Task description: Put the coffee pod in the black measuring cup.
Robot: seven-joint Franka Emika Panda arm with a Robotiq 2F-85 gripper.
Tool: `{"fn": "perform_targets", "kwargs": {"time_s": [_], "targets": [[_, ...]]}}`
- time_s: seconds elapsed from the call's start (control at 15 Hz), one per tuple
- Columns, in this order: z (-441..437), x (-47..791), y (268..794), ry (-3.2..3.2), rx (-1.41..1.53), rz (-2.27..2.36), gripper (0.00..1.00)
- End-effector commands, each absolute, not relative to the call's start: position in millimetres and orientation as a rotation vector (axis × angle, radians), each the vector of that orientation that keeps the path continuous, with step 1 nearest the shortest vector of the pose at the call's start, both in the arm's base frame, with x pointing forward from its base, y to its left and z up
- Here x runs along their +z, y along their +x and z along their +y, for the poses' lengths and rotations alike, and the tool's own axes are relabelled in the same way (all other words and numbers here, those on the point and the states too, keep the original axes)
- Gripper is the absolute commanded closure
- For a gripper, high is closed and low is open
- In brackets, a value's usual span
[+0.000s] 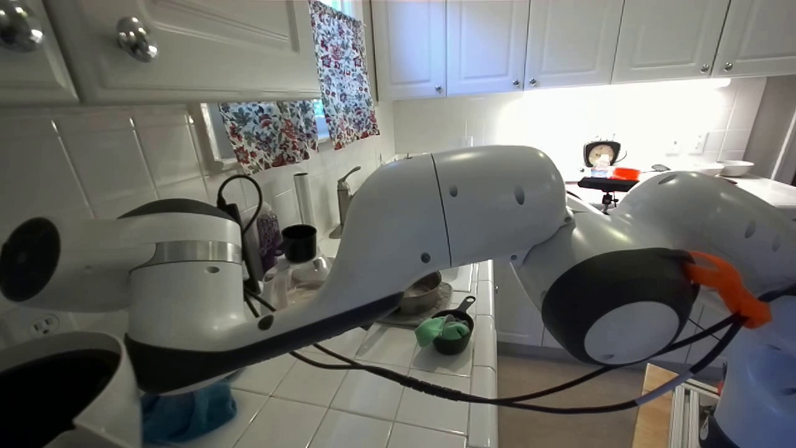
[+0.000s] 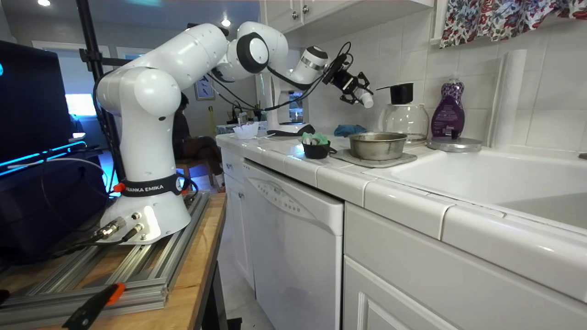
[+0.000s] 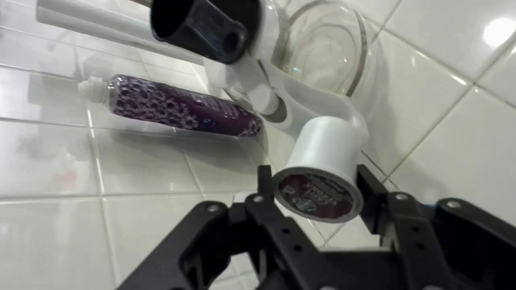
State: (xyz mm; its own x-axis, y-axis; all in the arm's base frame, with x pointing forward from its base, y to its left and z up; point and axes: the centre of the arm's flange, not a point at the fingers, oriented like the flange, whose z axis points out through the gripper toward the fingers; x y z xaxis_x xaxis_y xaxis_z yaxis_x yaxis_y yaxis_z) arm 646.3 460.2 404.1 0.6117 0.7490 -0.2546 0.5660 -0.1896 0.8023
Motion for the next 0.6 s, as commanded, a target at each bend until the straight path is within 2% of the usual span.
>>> {"fn": "perform_targets", "kwargs": {"time_s": [0.0, 0.53], "targets": [[483, 429, 662, 1.692, 0.141, 1.046, 0.74], [479, 450, 643, 1.478, 0.05, 0.946, 0.74]]}}
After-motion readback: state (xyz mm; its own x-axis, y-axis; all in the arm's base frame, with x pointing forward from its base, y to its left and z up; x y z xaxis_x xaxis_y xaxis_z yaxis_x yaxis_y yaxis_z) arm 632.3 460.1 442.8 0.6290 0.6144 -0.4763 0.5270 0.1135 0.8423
